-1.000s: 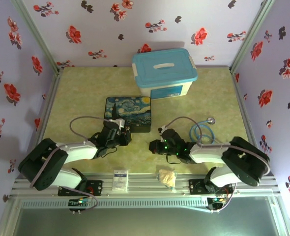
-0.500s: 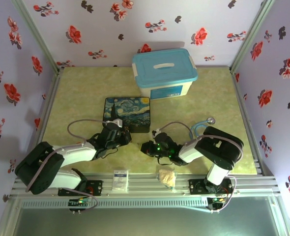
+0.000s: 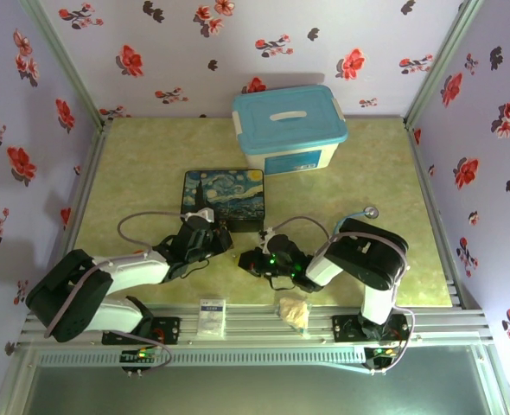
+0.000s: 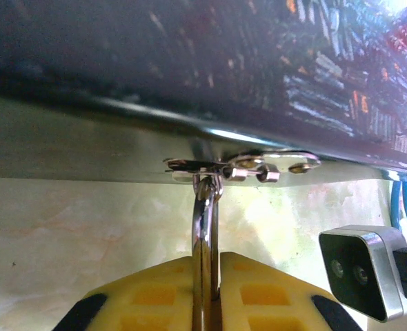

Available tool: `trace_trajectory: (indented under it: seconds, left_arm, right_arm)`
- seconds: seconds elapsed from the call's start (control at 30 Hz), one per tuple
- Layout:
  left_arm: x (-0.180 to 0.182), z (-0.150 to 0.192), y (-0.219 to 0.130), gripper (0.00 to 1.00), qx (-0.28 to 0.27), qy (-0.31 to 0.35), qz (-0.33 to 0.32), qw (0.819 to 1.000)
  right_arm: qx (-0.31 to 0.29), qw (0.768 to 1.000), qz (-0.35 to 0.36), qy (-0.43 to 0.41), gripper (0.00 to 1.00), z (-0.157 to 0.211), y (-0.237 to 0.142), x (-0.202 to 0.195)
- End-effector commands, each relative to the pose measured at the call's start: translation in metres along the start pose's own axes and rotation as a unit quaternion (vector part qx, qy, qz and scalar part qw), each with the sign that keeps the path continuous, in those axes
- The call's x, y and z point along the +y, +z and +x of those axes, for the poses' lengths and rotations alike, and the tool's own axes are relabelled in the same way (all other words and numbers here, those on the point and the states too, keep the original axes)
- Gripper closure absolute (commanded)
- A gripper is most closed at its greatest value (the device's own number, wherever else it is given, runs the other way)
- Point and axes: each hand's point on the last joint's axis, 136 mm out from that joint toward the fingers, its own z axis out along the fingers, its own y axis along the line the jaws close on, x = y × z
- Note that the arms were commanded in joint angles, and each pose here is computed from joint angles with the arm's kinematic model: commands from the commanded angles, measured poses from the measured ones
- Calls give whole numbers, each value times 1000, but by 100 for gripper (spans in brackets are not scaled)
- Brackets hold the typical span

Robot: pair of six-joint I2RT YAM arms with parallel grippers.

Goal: Unlock a padlock with a key

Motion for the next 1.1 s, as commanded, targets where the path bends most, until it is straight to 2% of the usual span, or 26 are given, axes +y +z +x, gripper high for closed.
trace_trajectory:
  seconds: [0.0,0.4,0.57,0.8,0.97,1.07]
  left_arm:
    - [-19,-18,-5,100,-41,-4,33,999]
    - [-18,-17,-5,100,-45,-14,42,998]
    - [-20,-15,-4,100,-41,-17,47,998]
    - [-16,-15,-3,100,-44,-19,42,998]
    - [-24,-21,-3,100,-53,-26,56,997]
    - [-28,-25,-2,100,-57,-31,63,996]
  right_arm:
    - [0,999,-37,-7,100,-2,4,22]
    - [-25,997,-68,12,100,-12,-1,23]
    - [-47,992,-109,37,100,-27,-5,28]
    - [-42,994,-101,24,100,-23,-8,25]
    - [-15,997,-68,21,100,-12,-4,11]
    - [-20,997,-75,18,100,-11,-8,12]
